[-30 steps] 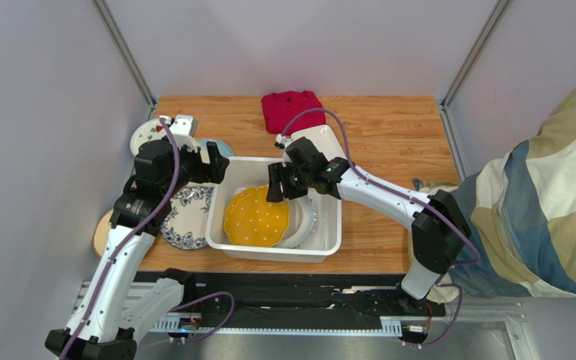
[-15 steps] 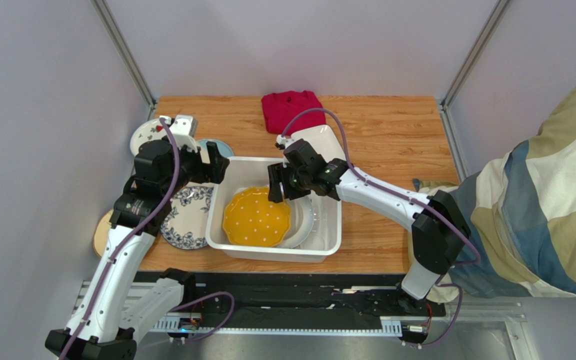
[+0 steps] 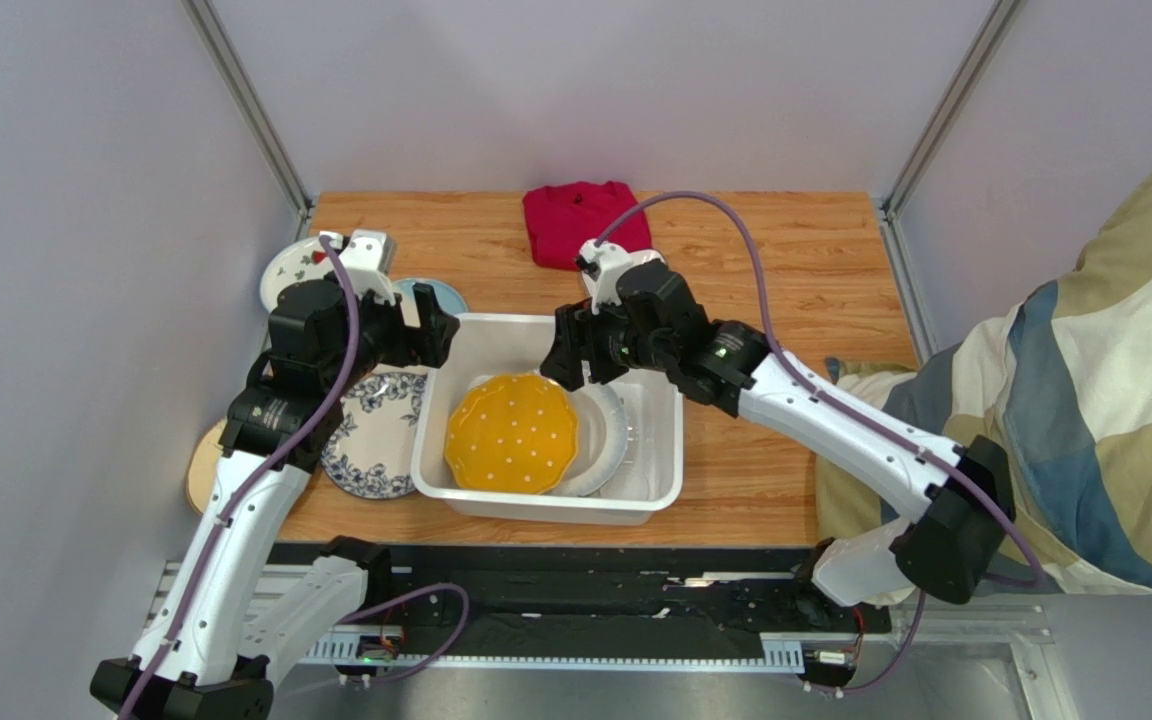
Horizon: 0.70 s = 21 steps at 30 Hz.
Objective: Place the plates into the plastic bin on the countertop
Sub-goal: Place the plate in the plastic bin, then pick up the plate at the center of the board.
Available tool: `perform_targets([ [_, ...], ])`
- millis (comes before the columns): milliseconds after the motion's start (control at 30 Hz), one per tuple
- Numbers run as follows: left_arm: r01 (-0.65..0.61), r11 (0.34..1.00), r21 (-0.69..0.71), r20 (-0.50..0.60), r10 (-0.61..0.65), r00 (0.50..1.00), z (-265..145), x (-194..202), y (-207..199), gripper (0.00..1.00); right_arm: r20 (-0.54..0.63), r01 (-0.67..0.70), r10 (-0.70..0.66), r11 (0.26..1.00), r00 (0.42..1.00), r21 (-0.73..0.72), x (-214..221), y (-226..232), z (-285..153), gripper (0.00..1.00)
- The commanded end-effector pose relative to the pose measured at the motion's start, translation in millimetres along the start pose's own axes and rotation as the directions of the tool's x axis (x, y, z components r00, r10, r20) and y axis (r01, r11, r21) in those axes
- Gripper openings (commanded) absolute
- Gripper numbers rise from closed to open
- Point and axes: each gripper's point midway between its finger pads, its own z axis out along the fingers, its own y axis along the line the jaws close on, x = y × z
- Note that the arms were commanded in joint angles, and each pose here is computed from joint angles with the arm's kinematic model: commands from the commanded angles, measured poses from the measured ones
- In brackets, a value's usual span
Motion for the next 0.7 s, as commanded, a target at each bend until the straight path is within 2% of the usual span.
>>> perform_targets([
  [0,-0.014,1.0,0.009,0.026,0.013,1.0,-1,-6,-3,0.93,0.179,0.144,-0.129,0.987,0.975,-0.073,-45,26,-38,0.65],
  [100,-0.012,1.0,0.004,0.03,0.012,0.999,-2,-7,-2,0.93,0.25,0.181,-0.164,0.982,0.954,-0.048,-65,25,-61,0.65],
  [267,-0.016,1.0,-0.01,0.036,0.017,0.999,-4,-8,1,0.93,0.342,0.141,-0.148,0.989,0.928,0.046,-94,-13,-95,0.65],
  [400,-0.017,1.0,-0.011,0.027,0.018,0.999,-2,-6,1,0.92,0.38,0.074,-0.106,0.992,0.919,0.098,-106,-54,-116,0.65],
  [500,-0.017,1.0,-0.013,0.024,0.017,1.0,-1,-6,2,0.92,0.403,-0.035,-0.035,0.986,0.914,0.164,-113,-106,-130,0.65],
  [667,-0.021,1.0,-0.023,0.028,0.022,0.999,-2,-6,4,0.92,0.389,-0.162,0.047,0.949,0.92,0.269,-97,-173,-125,0.64],
])
